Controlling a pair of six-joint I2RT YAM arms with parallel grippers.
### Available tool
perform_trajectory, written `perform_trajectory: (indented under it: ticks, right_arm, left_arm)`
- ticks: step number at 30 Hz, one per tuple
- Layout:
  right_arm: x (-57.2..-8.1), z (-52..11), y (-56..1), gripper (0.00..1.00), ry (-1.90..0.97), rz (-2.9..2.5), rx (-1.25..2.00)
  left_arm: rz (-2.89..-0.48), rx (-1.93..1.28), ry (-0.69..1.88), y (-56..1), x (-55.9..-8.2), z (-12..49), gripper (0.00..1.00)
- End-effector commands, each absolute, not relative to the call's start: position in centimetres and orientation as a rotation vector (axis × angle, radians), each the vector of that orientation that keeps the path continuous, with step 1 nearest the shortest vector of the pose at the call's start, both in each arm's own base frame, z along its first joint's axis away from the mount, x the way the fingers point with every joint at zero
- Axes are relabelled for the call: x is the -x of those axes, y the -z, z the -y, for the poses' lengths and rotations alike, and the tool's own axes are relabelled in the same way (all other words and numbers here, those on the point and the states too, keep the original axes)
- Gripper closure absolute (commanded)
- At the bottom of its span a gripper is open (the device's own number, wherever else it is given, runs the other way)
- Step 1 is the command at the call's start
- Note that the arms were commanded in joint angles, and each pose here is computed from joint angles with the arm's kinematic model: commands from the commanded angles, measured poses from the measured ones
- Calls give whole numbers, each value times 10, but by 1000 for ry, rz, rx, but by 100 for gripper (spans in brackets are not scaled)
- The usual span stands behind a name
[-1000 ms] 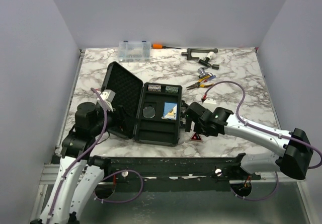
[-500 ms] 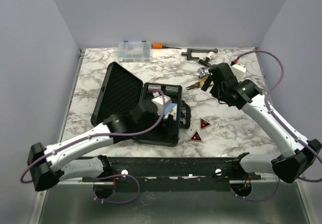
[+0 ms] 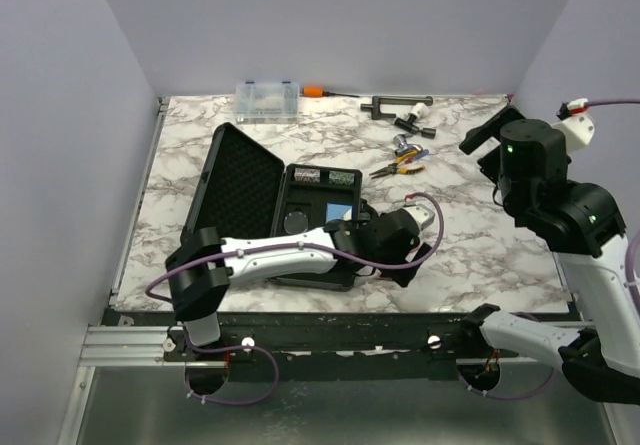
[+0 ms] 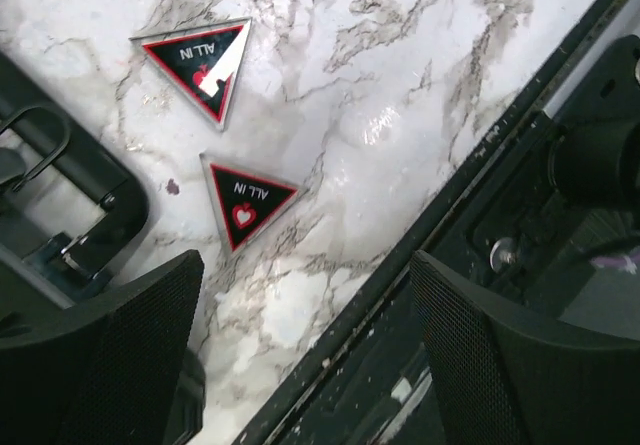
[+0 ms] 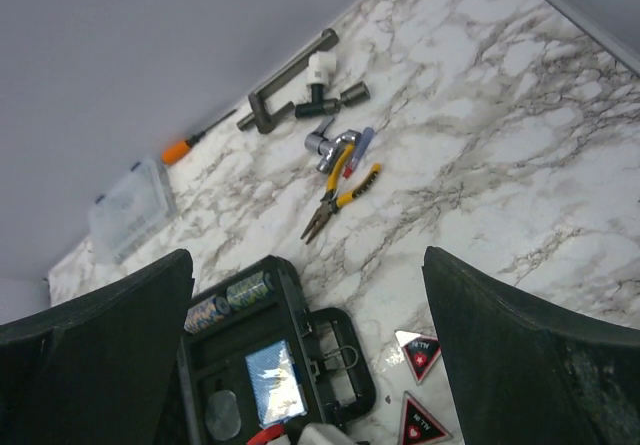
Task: Pack up texas hold em set
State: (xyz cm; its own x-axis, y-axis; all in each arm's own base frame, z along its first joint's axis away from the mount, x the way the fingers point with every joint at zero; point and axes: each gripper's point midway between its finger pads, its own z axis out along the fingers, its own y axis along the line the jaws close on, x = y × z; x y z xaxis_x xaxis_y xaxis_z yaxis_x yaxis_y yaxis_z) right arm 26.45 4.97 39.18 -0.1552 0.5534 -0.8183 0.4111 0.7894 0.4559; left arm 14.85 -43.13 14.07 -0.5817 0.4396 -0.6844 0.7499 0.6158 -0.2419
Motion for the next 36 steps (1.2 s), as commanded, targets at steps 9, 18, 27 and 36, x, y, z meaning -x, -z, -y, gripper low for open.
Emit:
perform_trajectory:
  ticks: [9,18,27,36]
  right_arm:
    - [-240,-24,-414,0,-123,-1718,-723]
    - [-240,-30,-404,0,-136,-1749,-675]
    - [-242,-37,-399,0,-156,-1775,-651]
    - [-241,-40,-395,0,-168,-1798,-635]
  left_arm:
    - [-2437,-904,503,-76,-152,454,12]
    - [-2498,-925,371,-38,-154,443,13]
    - [-2511,-912,322,-24,-159,445,17]
    - [-2524,-870,260,-17,-166,447,27]
